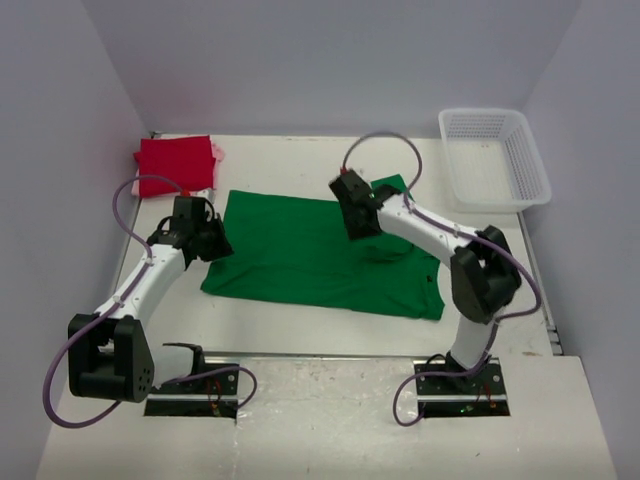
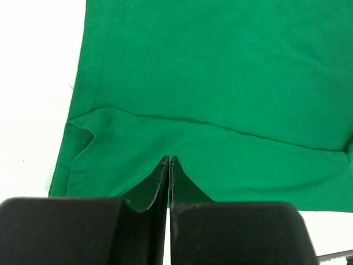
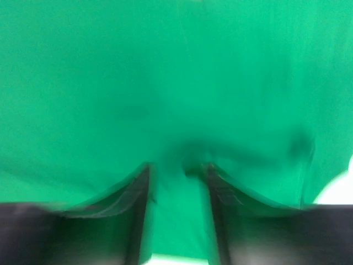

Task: Fold and stack the t-shirts
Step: Fold the flattened tshirt in 1/3 of the way

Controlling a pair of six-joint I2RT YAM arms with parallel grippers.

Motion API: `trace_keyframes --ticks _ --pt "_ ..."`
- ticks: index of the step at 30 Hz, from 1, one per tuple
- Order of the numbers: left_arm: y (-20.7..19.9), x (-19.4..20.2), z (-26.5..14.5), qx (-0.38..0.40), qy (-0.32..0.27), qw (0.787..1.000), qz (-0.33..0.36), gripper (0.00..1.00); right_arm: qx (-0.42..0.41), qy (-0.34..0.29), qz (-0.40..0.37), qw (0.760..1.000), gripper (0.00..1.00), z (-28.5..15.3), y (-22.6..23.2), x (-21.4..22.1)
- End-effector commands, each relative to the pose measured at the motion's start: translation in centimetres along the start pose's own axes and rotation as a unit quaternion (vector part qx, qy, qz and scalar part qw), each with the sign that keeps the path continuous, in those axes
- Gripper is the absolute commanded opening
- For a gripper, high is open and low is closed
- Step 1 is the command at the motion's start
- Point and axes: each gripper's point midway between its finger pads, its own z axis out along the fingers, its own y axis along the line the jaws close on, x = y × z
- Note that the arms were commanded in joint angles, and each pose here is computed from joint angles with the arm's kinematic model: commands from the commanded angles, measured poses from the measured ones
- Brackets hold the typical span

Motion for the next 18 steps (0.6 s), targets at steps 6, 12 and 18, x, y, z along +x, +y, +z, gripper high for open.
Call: trace_keyframes --ticks 6,12,18 --pt "-1.1 0.6 -1.2 0.033 -0.014 0.999 0.009 0.0 -0.006 -0.202 -0.005 0.979 0.9 -6.7 0.0 -18.4" --pt "-1.6 -0.1 -1.8 0.038 -0.026 0.999 0.016 0.0 -0.004 -0.166 0.052 0.985 0.89 -8.6 -3.5 -9.9" --pt "-2.0 1.5 -0.6 0.053 0.012 0.999 0.003 0.0 -0.103 -0.127 0.08 0.983 0.0 -9.2 -2.1 -1.7"
